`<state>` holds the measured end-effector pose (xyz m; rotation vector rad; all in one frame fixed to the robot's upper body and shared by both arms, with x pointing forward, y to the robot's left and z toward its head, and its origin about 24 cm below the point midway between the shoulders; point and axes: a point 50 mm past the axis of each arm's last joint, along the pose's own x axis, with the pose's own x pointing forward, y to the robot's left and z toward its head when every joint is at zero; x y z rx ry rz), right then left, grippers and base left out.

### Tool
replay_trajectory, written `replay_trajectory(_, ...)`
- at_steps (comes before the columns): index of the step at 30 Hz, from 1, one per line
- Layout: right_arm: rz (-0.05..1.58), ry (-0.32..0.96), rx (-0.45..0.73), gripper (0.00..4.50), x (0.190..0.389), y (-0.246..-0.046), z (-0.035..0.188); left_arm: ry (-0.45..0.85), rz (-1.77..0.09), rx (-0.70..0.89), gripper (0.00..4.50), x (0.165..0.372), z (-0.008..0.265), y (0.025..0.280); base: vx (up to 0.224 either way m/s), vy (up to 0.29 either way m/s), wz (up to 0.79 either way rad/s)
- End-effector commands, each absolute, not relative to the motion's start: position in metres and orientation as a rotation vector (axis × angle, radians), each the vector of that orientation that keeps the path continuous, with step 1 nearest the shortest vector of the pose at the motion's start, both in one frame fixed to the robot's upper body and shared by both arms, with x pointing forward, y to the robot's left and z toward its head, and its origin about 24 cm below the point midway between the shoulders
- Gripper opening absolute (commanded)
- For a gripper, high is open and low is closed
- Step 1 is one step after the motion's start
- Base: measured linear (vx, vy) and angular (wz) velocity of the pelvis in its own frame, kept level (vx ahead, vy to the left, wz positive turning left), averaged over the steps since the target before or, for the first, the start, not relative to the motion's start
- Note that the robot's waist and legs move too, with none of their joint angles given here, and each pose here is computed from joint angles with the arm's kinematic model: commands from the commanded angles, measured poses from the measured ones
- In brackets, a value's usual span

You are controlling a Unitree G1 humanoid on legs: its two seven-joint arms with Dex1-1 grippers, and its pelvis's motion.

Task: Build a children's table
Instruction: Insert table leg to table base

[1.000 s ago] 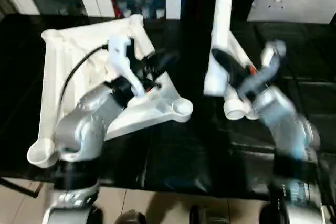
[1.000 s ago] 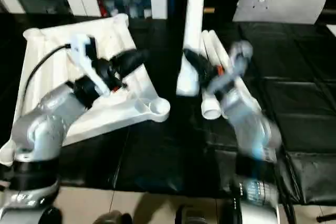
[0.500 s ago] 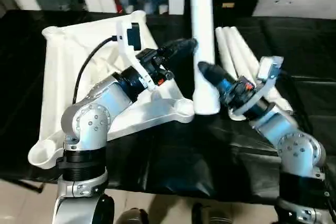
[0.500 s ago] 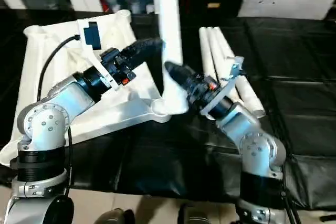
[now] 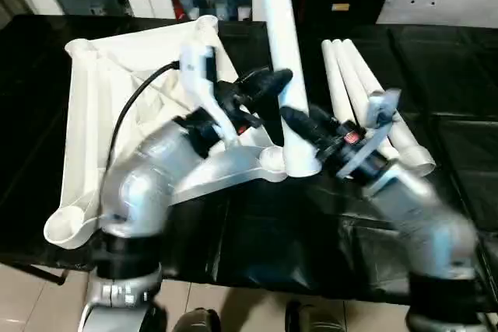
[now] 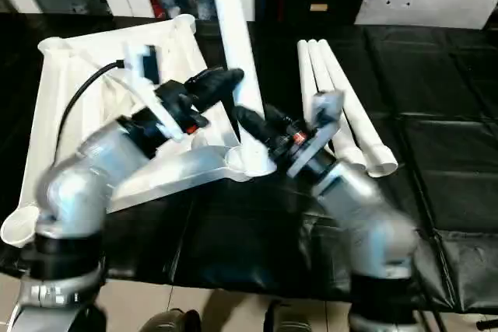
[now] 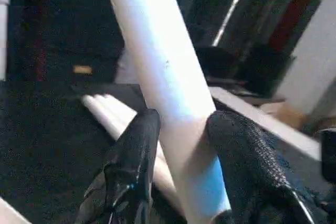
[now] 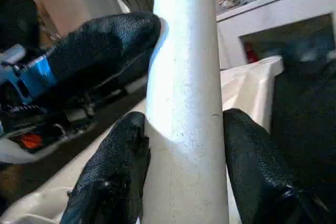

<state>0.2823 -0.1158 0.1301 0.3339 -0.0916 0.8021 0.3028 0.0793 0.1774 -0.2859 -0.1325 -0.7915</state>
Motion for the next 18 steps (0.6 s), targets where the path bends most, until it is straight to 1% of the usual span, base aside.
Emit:
replay_trajectory(1, 0.868, -0.128, 0.302, 1.85, 0.277, -0.099, 0.129, -0.127, -0.785, -0.260, 1.56, 0.299, 0.172, 0.078, 0.000, 0.000, 0.00)
replay_trajectory(3, 0.874, -0.132, 0.284, 1.85, 0.276, -0.096, 0.125, -0.084, -0.807, -0.326, 1.56, 0.295, 0.166, 0.078, 0.000, 0.000, 0.00)
replay_trajectory(6, 0.877, -0.150, 0.272, 1.85, 0.275, -0.094, 0.124, -0.052, -0.872, -0.371, 1.56, 0.288, 0.160, 0.075, 0.000, 0.000, 0.00)
replay_trajectory(9, 0.866, -0.180, 0.255, 1.85, 0.276, -0.095, 0.126, -0.036, -0.863, -0.432, 1.56, 0.288, 0.159, 0.074, 0.000, 0.000, 0.00)
replay_trajectory(11, 0.863, -0.188, 0.250, 1.85, 0.276, -0.095, 0.126, -0.038, -0.867, -0.446, 1.56, 0.288, 0.159, 0.073, 0.000, 0.000, 0.00)
replay_trajectory(12, 0.862, -0.197, 0.241, 1.85, 0.276, -0.095, 0.126, -0.035, -0.888, -0.493, 1.91, 0.287, 0.160, 0.073, 0.000, 0.000, 0.00)
replay_trajectory(13, 0.864, -0.203, 0.234, 1.85, 0.276, -0.094, 0.126, -0.028, -0.894, -0.517, 1.91, 0.287, 0.160, 0.072, 0.000, 0.000, 0.00)
replay_trajectory(14, 0.865, -0.207, 0.227, 1.85, 0.276, -0.094, 0.126, -0.022, -0.897, -0.532, 2.26, 0.287, 0.160, 0.072, 0.000, 0.000, 0.00)
replay_trajectory(18, 0.877, -0.224, 0.202, 1.85, 0.276, -0.090, 0.126, -0.023, -0.906, -0.559, 2.26, 0.288, 0.162, 0.072, 0.000, 0.000, 0.00)
